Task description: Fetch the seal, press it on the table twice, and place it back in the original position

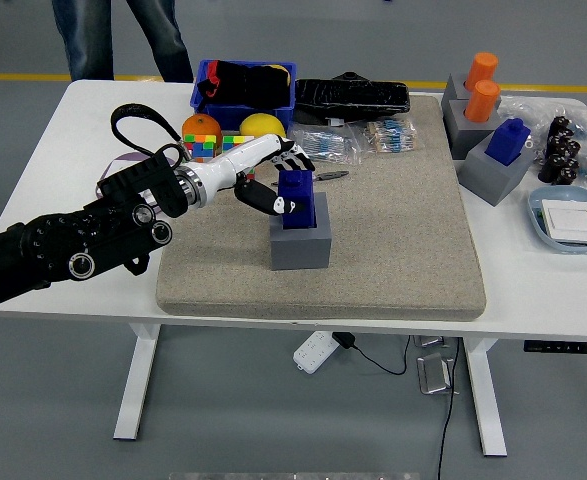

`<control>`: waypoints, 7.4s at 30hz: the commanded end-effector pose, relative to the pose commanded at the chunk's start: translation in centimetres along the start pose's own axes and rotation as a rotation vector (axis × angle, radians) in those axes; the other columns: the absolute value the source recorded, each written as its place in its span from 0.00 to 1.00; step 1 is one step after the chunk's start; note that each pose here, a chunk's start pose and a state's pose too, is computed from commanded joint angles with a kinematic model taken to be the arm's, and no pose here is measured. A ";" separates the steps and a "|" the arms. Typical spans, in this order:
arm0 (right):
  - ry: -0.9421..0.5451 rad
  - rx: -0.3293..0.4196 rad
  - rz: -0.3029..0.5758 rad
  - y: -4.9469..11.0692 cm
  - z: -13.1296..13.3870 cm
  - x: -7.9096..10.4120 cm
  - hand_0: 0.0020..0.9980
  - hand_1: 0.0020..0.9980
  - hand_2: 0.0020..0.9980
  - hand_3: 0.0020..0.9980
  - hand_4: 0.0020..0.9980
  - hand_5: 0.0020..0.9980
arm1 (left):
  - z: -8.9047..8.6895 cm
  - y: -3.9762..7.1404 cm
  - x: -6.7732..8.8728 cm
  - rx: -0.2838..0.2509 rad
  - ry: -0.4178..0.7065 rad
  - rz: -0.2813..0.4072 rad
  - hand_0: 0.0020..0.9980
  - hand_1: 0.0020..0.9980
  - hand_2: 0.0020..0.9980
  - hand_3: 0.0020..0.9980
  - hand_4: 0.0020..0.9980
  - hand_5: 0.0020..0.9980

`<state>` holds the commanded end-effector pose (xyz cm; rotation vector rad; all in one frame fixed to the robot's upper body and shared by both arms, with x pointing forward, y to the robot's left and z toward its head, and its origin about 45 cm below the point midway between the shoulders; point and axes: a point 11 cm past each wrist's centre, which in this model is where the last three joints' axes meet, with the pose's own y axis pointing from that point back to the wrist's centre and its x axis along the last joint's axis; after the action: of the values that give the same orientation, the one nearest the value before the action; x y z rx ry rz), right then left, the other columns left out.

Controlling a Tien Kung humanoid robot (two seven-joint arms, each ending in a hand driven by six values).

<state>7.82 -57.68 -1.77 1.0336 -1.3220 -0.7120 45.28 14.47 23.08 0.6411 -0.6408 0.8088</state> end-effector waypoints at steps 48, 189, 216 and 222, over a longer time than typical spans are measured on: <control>0.008 0.006 0.004 0.0 -0.2 0.0 0.83 0.74 0.74 0.71 0.80 0.60 | -1.1 -0.3 -1.4 0.063 0.094 -0.042 0.94 0.93 0.89 0.90 0.95 0.03; -0.013 0.010 0.007 0.0 -0.3 0.1 0.83 0.74 0.74 0.71 0.80 0.60 | -19.3 12.2 13.0 0.281 0.620 0.663 0.96 0.90 0.89 0.92 0.89 0.48; -0.017 0.007 0.004 0.0 -0.1 -0.1 0.83 0.74 0.74 0.71 0.80 0.60 | -19.2 11.9 12.7 0.283 0.624 0.655 0.96 0.90 0.89 0.92 0.88 0.45; -0.019 0.009 0.003 0.0 -0.2 -0.1 0.83 0.74 0.74 0.71 0.80 0.60 | -19.2 11.9 12.8 0.281 0.624 0.655 0.96 0.90 0.89 0.92 0.88 0.44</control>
<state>8.01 -57.56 -1.83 1.0337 -1.3441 -0.7156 47.56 40.32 23.31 0.3852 -0.1469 1.6482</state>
